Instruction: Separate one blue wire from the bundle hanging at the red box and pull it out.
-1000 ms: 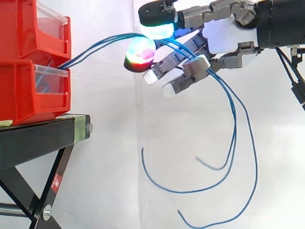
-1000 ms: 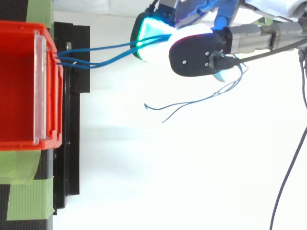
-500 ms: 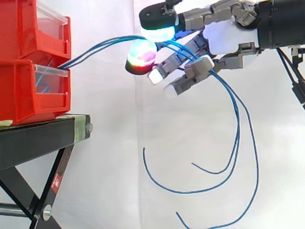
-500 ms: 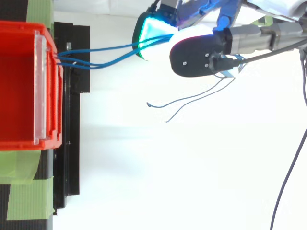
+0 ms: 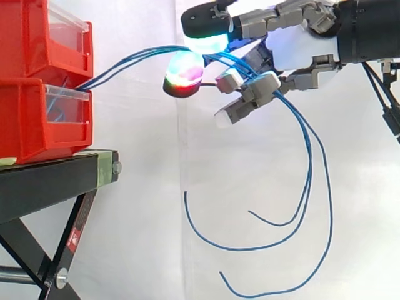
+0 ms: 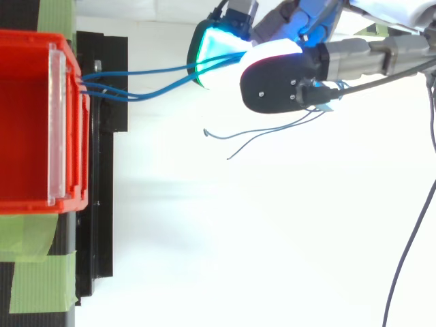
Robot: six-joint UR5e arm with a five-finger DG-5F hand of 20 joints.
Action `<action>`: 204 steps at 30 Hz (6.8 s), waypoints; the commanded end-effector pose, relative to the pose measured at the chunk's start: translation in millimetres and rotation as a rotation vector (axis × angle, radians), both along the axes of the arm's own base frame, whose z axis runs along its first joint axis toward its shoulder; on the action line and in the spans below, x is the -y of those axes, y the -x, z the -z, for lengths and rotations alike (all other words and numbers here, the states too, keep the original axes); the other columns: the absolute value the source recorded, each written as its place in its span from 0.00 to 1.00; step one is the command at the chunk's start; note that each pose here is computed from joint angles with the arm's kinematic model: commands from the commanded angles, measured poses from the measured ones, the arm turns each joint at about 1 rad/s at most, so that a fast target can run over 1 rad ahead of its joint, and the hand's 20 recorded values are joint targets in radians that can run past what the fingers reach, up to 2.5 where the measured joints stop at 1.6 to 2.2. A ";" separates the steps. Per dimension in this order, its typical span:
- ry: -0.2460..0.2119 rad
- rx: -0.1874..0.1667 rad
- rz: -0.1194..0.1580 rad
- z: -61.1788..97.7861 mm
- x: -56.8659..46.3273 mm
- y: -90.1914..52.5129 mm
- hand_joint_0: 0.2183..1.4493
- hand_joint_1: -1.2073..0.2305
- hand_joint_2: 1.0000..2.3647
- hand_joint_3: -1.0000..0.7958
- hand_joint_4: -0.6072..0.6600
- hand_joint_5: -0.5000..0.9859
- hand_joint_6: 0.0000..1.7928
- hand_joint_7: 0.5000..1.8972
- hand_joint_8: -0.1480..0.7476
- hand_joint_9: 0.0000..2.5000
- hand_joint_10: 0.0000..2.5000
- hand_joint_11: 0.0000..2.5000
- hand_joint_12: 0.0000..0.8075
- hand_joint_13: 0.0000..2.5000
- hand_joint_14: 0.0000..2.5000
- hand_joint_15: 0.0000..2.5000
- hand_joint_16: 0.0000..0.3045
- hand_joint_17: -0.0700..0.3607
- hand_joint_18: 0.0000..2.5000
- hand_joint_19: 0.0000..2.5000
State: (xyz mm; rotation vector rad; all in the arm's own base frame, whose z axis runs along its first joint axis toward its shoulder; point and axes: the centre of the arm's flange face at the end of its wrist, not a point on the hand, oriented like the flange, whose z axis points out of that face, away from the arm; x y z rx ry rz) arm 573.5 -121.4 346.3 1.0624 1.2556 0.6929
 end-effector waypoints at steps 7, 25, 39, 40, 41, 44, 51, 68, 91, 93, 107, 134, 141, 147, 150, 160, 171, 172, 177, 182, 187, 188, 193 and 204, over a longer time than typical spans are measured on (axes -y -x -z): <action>0.000 -0.002 0.004 0.0 3.2 0.9 0.32 0.40 0.01 0.47 0.65 0.21 0.48 0.23 0.61 0.48 0.01 0.47 0.51 0.63 0.01 0.54 0.20 0.48 0.30 0.15; -0.002 0.028 0.006 -23.1 4.5 6.5 0.32 0.36 0.02 0.45 0.65 0.21 0.48 0.23 0.58 0.47 0.01 0.46 0.50 0.61 0.01 0.56 0.19 0.46 0.30 0.16; 0.005 0.013 0.004 -22.4 2.2 7.3 0.31 0.37 0.02 0.44 0.65 0.21 0.47 0.24 0.58 0.46 0.01 0.45 0.49 0.61 0.01 0.55 0.19 0.46 0.29 0.16; 0.005 0.010 0.007 -22.2 2.6 7.6 0.31 0.37 0.02 0.44 0.65 0.21 0.47 0.24 0.58 0.46 0.01 0.46 0.50 0.61 0.01 0.55 0.19 0.46 0.29 0.16; 0.005 0.008 0.007 -22.6 2.6 7.6 0.30 0.37 0.02 0.43 0.65 0.21 0.47 0.24 0.58 0.46 0.01 0.46 0.49 0.61 0.01 0.55 0.19 0.46 0.29 0.16; 0.006 -0.001 0.007 -21.2 2.6 8.7 0.30 0.37 0.01 0.43 0.65 0.21 0.47 0.24 0.58 0.46 0.01 0.46 0.50 0.61 0.01 0.55 0.19 0.46 0.29 0.16; 0.006 -0.001 0.009 -21.2 3.5 8.9 0.29 0.37 0.01 0.40 0.65 0.21 0.47 0.24 0.58 0.46 0.01 0.45 0.50 0.60 0.01 0.55 0.19 0.47 0.29 0.16; 0.005 -0.008 0.009 -21.1 2.8 9.4 0.28 0.38 0.01 0.36 0.65 0.21 0.47 0.24 0.59 0.47 0.01 0.45 0.50 0.61 0.01 0.55 0.19 0.47 0.30 0.16; 0.008 -0.032 0.007 -18.4 2.9 11.9 0.29 0.43 0.01 0.37 0.63 0.24 0.45 0.32 0.60 0.51 0.01 0.45 0.52 0.61 0.01 0.52 0.19 0.46 0.32 0.17; 0.008 -0.030 0.007 -19.1 2.9 11.6 0.28 0.44 0.01 0.37 0.63 0.24 0.44 0.32 0.60 0.51 0.01 0.44 0.53 0.61 0.01 0.52 0.19 0.46 0.32 0.17; 0.009 -0.032 0.007 -19.0 2.2 11.6 0.30 0.43 0.01 0.37 0.63 0.25 0.43 0.35 0.60 0.52 0.01 0.44 0.54 0.61 0.01 0.50 0.18 0.45 0.32 0.17; 0.009 -0.032 0.006 -19.0 1.3 11.4 0.29 0.49 0.01 0.37 0.61 0.27 0.40 0.42 0.59 0.55 0.01 0.43 0.52 0.62 0.01 0.50 0.18 0.45 0.34 0.18; 0.009 -0.032 0.006 -19.0 1.3 11.4 0.30 0.49 0.01 0.41 0.62 0.28 0.38 0.42 0.59 0.55 0.01 0.42 0.52 0.62 0.01 0.50 0.18 0.45 0.33 0.18; 0.009 -0.032 0.006 -19.0 1.3 11.4 0.32 0.49 0.01 0.44 0.63 0.29 0.37 0.44 0.62 0.56 0.01 0.42 0.57 0.63 0.01 0.49 0.19 0.46 0.35 0.17; 0.009 -0.033 0.006 -18.3 1.3 11.7 0.32 0.48 0.01 0.45 0.64 0.29 0.36 0.45 0.62 0.57 0.01 0.42 0.58 0.63 0.01 0.49 0.19 0.47 0.36 0.17; 0.009 -0.032 0.004 -19.0 0.4 11.2 0.33 0.46 0.01 0.45 0.65 0.29 0.34 0.52 0.61 0.57 0.01 0.43 0.57 0.62 0.01 0.49 0.19 0.46 0.35 0.17; 0.009 -0.038 0.004 -18.5 0.5 11.9 0.26 0.48 0.01 0.33 0.64 0.28 0.35 0.50 0.59 0.55 0.01 0.43 0.56 0.61 0.01 0.49 0.18 0.45 0.34 0.18; 0.010 -0.044 0.004 -17.4 0.6 12.7 0.26 0.48 0.01 0.32 0.65 0.28 0.35 0.49 0.60 0.55 0.01 0.42 0.56 0.61 0.01 0.49 0.19 0.46 0.34 0.18; 0.010 -0.062 -0.002 -16.4 -1.3 14.0 0.23 0.45 0.00 0.29 0.67 0.27 0.36 0.46 0.61 0.55 0.01 0.42 0.58 0.61 0.01 0.49 0.20 0.47 0.35 0.17; 0.008 -0.063 -0.002 -15.7 -1.3 14.4 0.23 0.33 0.00 0.29 0.67 0.26 0.40 0.40 0.61 0.53 0.01 0.45 0.59 0.60 0.01 0.49 0.20 0.47 0.34 0.17; 0.008 -0.061 0.000 -16.4 -1.2 14.1 0.26 0.30 0.00 0.32 0.66 0.24 0.43 0.34 0.60 0.52 0.01 0.45 0.56 0.58 0.01 0.49 0.19 0.46 0.33 0.17; 0.008 -0.061 0.000 -16.4 -1.2 14.1 0.27 0.30 0.01 0.32 0.65 0.24 0.44 0.33 0.59 0.52 0.01 0.45 0.55 0.58 0.01 0.49 0.18 0.45 0.33 0.17; 0.007 -0.059 0.000 -16.5 -1.2 13.9 0.29 0.32 0.01 0.36 0.64 0.24 0.46 0.33 0.59 0.53 0.01 0.46 0.55 0.58 0.01 0.49 0.18 0.44 0.33 0.17; 0.007 -0.062 0.000 -15.7 -1.1 14.4 0.29 0.34 0.02 0.44 0.61 0.24 0.48 0.33 0.61 0.54 0.01 0.46 0.55 0.59 0.01 0.49 0.17 0.44 0.34 0.18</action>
